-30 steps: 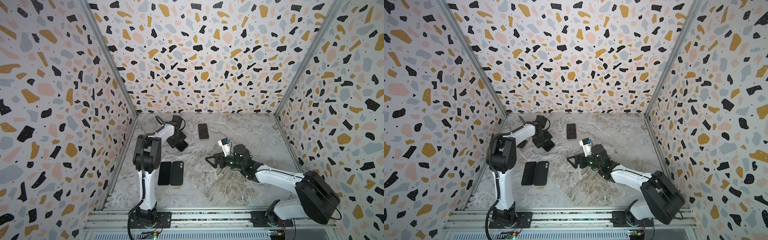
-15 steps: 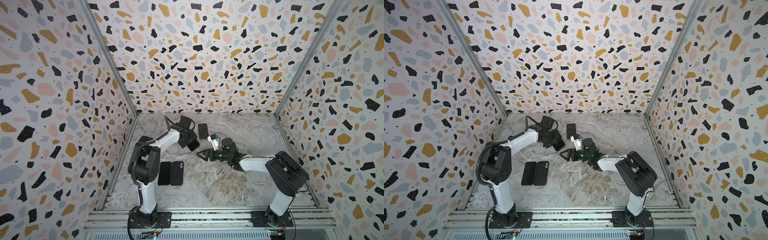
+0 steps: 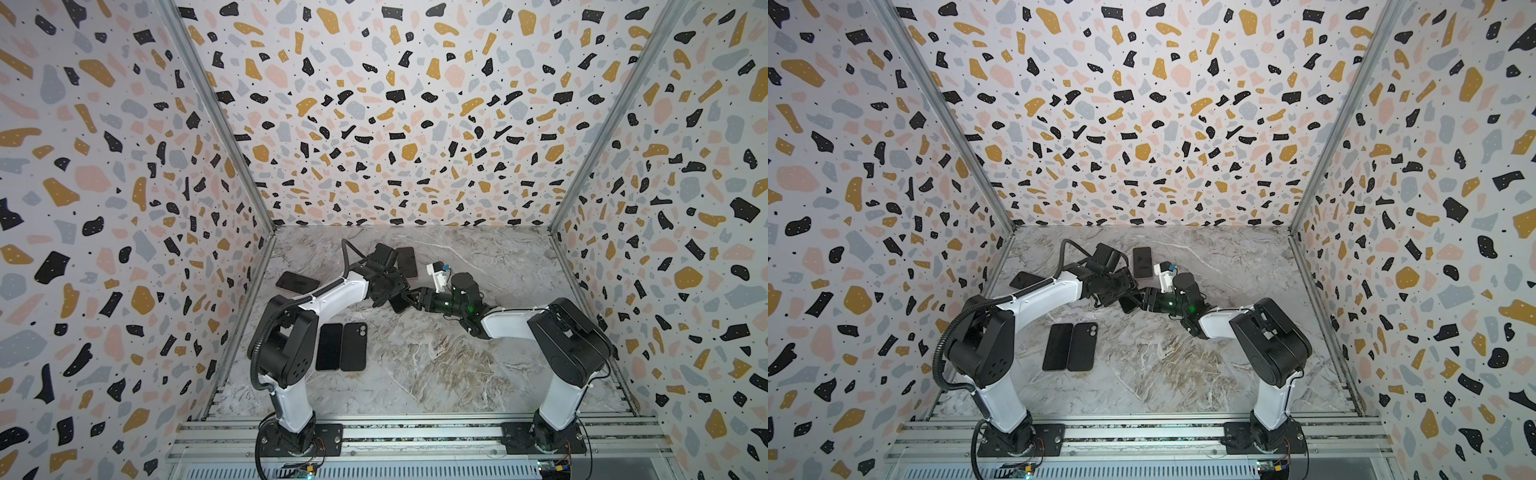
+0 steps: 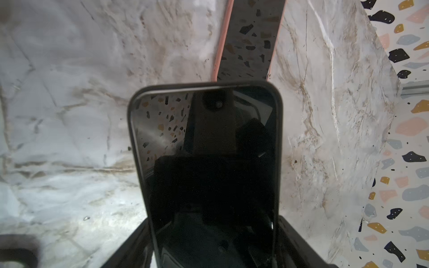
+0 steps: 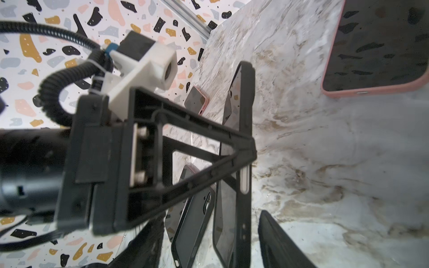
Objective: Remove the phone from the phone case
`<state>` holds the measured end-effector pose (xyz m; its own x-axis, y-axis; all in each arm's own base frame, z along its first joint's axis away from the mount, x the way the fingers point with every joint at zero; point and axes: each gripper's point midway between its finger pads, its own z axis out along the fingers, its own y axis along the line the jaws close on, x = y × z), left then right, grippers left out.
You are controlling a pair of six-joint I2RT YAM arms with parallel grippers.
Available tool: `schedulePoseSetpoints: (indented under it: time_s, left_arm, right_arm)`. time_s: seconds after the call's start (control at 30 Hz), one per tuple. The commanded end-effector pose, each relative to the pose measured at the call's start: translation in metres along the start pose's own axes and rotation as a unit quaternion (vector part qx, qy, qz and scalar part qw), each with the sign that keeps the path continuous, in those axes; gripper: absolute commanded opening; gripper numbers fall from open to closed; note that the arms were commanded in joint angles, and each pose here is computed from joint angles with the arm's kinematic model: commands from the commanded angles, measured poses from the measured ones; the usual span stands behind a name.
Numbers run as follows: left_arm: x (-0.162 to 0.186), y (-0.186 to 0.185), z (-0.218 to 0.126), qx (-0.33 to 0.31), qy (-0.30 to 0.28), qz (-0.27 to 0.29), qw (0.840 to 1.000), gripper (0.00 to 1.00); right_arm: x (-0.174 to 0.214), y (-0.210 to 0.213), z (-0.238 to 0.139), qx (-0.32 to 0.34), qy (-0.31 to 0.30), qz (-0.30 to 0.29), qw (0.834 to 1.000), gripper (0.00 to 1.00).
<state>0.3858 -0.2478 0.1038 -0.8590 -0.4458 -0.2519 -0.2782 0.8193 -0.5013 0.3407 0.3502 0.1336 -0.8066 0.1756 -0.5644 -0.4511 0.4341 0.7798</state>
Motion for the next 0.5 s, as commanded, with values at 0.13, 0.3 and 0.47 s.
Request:
schedulePoseSetpoints:
  time_s: [0.13,0.3,0.47]
  left_arm:
    - [-0.003,-0.035,-0.022,0.059,-0.035,0.006,0.998,0.42]
    - [0.002,-0.039,-0.025,0.069,-0.036,0.008,0.997,0.41]
    - [0.004,-0.044,-0.031,0.080,-0.043,0.012,0.996,0.41]
  right_arm:
    - [-0.001,-0.003,-0.001,0.006,-0.011,0.008,1.000,0.48]
    - [-0.001,-0.003,-0.004,0.010,-0.013,0.012,1.000,0.37]
    - [-0.006,0.001,-0.009,0.019,-0.022,0.008,1.000,0.19]
